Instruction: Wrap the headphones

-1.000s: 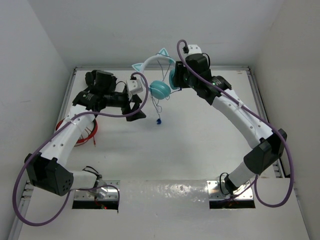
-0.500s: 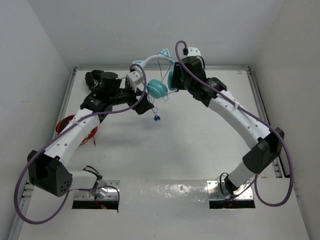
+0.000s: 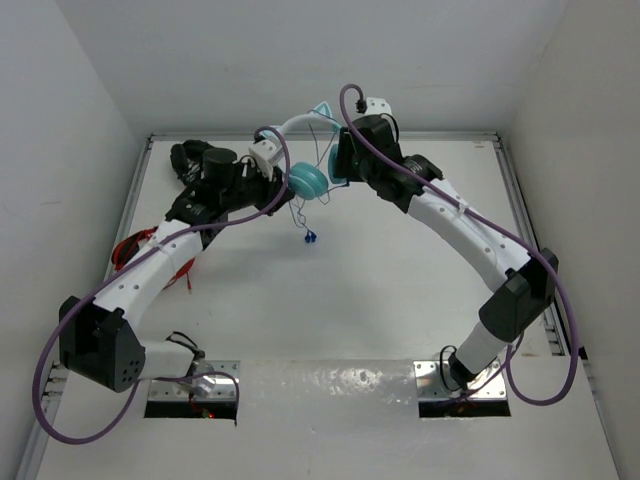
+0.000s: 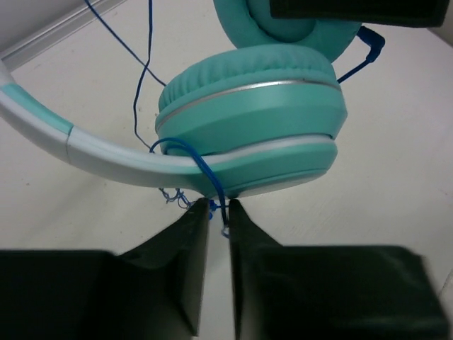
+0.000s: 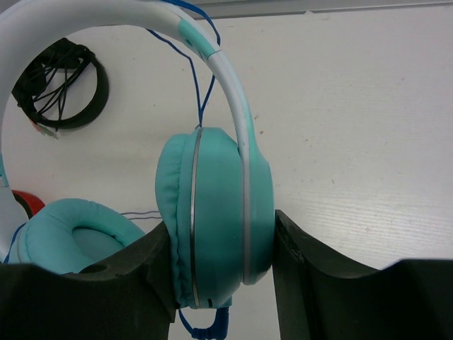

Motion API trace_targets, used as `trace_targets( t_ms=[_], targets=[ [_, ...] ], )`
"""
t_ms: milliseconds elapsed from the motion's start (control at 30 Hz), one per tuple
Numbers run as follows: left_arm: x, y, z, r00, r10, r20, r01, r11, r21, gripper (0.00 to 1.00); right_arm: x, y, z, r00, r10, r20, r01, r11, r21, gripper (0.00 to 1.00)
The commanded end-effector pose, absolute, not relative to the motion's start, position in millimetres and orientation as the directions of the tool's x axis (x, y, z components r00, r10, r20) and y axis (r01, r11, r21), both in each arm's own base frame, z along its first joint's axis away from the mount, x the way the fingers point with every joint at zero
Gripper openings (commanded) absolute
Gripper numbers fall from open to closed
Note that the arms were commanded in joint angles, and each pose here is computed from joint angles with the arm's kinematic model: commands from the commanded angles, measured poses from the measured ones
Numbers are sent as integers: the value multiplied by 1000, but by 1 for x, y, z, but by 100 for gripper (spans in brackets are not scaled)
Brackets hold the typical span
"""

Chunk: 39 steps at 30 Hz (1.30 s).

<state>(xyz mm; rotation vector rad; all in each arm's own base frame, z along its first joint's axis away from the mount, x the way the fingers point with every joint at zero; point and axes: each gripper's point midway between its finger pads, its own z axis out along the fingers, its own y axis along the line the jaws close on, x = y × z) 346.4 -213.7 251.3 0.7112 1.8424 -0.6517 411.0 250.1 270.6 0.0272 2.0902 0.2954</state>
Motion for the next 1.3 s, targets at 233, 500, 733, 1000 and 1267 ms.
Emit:
trace_targets(
  t_ms=[233, 500, 733, 1000, 1267],
  targets=[
    [351, -208, 267, -232, 204, -951, 720, 693, -27, 0, 419, 257, 324, -390, 235, -890, -132, 943, 306, 0],
    [312, -223, 339, 57, 230, -972, 857, 488, 166, 0, 433, 253, 272, -488, 152, -860, -89, 971, 222, 0],
    [300, -248, 355, 9, 117, -993, 931, 362, 51, 0, 424, 291, 246, -538, 136, -832, -119, 965, 235, 0],
    [266, -270, 305, 48, 264, -963, 980, 173, 97, 0, 449, 306, 268, -526, 270, -806, -105, 920, 377, 0],
    [241, -245, 275, 121, 432, -894, 983, 73, 168, 0, 488, 228, 285, -459, 416, -785, 23, 889, 457, 0]
  ],
)
